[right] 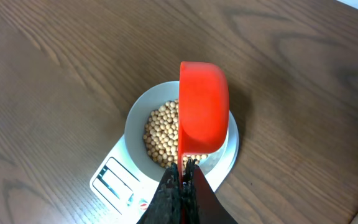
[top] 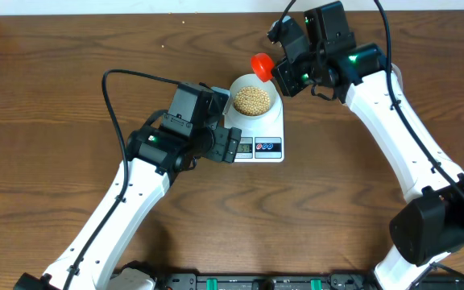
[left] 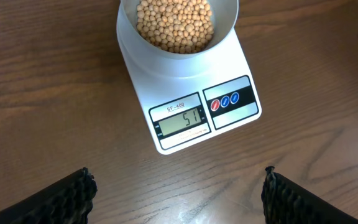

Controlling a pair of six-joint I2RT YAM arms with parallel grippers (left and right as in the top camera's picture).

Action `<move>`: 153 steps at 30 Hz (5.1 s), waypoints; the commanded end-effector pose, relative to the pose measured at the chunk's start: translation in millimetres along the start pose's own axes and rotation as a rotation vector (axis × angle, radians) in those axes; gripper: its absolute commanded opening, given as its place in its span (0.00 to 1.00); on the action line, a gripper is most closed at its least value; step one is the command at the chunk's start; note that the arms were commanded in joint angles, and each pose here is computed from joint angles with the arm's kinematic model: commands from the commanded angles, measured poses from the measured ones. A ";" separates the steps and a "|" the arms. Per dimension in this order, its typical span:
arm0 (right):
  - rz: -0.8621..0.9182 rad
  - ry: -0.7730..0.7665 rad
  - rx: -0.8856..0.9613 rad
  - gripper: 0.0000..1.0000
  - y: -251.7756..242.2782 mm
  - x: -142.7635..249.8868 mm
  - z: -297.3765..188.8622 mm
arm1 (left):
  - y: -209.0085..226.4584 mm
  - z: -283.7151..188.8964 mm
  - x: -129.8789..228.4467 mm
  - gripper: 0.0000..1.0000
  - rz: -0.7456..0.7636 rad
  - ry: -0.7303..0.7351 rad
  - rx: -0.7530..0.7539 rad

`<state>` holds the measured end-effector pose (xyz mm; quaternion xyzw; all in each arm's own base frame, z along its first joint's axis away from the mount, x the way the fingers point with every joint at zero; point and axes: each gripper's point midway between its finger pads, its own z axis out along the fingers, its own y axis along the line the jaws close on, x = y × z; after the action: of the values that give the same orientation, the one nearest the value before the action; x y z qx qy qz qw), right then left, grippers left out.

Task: Scoop item into bowl and weigh 50g on scale

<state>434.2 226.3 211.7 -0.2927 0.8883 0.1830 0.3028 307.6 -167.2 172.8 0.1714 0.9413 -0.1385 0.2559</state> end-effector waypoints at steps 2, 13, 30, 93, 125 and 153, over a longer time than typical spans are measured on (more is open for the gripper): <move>-0.036 -0.008 -0.010 0.01 3.2 -2.1 -2.8 | -0.4 -5.0 0.1 0.88 0.008 -0.012 0.007; -0.091 0.013 -0.018 0.01 2.1 7.0 6.7 | -0.4 -5.0 0.2 0.88 0.008 -0.011 0.007; -0.083 0.112 -0.060 0.01 -1.8 34.4 45.0 | -0.4 -5.0 0.1 0.88 0.008 -0.012 0.007; -0.077 0.171 -0.131 0.01 9.8 52.7 72.6 | -0.4 -5.0 0.1 0.88 0.008 -0.012 0.007; -0.015 0.170 -0.129 0.01 11.9 51.3 73.5 | -0.4 -5.0 0.1 0.88 0.008 -0.012 0.007; -0.040 0.190 -0.032 0.01 0.0 60.9 83.4 | -0.4 -5.0 0.1 0.88 0.008 -0.012 0.007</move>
<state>436.3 241.5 124.9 -0.3324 0.8992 0.1632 0.2332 307.6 -167.2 172.8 0.1714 0.9413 -0.1385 0.2559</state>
